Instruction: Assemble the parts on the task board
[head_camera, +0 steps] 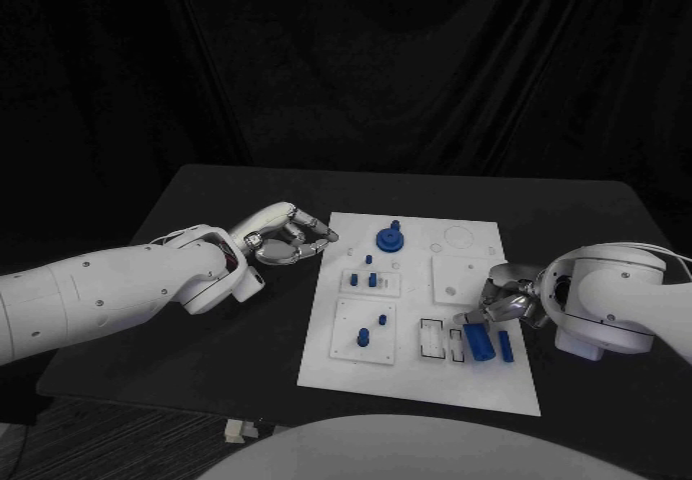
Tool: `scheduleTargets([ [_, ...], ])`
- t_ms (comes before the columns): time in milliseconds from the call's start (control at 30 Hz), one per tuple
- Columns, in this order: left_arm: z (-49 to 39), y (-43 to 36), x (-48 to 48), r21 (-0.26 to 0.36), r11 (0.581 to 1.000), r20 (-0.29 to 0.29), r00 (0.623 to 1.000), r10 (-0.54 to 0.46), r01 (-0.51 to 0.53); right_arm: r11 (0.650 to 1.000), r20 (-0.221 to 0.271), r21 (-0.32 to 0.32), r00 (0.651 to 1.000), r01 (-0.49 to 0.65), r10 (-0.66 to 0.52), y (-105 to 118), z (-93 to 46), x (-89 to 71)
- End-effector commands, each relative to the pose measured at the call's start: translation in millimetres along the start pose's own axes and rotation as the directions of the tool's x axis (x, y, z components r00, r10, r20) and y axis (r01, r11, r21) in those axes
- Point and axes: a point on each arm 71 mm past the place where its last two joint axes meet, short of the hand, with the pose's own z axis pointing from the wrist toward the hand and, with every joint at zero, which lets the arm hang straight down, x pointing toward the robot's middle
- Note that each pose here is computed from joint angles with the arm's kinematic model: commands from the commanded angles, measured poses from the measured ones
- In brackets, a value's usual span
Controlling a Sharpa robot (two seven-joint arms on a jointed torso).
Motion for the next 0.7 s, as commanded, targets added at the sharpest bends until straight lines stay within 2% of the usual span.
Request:
scheduleTargets([
  [33, 0.5, -0.9, 1.9, 0.007, 1.000, -0.010, 1.000, -0.012, 0.012, 0.998, -0.001, -0.004, 0.998, -0.067, 0.067, 2.6, -1.0, -0.7],
  [700, -0.4, -0.7, 1.9, 0.004, 1.000, -0.012, 1.000, -0.014, 0.014, 0.992, 0.025, -0.031, 0.992, -0.119, 0.120, 20.6, 8.6, 1.3],
])
